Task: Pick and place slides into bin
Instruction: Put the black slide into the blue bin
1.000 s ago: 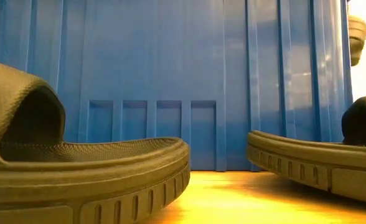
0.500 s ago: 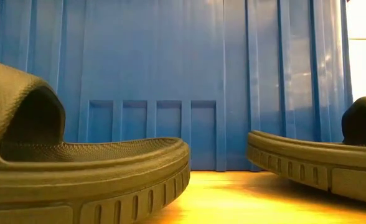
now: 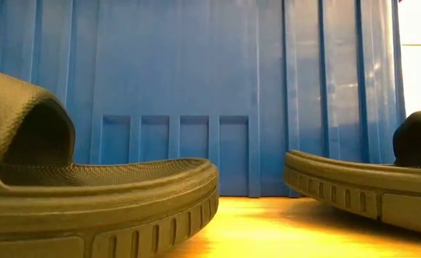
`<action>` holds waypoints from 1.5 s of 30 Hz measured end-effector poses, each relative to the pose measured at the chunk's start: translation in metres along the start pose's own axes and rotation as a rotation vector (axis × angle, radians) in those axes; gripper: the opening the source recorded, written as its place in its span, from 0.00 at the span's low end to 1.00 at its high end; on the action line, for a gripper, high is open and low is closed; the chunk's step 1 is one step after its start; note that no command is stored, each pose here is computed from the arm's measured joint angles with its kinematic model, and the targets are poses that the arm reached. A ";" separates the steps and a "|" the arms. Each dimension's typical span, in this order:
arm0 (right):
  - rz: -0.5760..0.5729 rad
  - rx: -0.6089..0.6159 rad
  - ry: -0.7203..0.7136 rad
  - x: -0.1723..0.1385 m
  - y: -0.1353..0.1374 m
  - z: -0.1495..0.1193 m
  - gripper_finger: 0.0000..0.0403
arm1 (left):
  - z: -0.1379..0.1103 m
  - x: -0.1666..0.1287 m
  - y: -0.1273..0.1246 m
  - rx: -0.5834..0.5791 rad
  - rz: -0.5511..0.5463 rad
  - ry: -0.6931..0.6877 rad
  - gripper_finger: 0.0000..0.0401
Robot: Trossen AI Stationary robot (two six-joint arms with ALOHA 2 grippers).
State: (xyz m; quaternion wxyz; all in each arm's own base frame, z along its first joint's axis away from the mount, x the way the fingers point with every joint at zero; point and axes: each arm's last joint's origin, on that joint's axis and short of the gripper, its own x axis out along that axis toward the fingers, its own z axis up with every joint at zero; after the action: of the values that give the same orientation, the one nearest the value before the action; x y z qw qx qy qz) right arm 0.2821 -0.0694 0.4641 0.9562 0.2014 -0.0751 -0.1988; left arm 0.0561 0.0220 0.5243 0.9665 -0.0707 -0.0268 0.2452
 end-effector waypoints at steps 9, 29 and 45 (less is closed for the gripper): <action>0.471 0.217 -0.231 0.086 0.004 -0.057 0.03 | 0.000 -0.006 0.001 0.001 -0.002 -0.011 0.56; 1.430 -0.006 -0.362 0.067 0.026 -0.076 0.03 | 0.003 -0.032 0.007 -0.022 -0.012 -0.073 0.56; 1.728 -0.229 -0.398 0.011 0.076 -0.035 0.03 | 0.003 -0.028 0.006 -0.013 -0.011 -0.062 0.56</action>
State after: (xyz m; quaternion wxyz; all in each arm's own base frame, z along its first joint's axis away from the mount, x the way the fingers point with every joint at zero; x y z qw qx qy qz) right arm 0.3265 0.0025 0.4648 0.7557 -0.0604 -0.3451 0.5534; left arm 0.0287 0.0147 0.5255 0.9660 -0.0690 -0.0586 0.2420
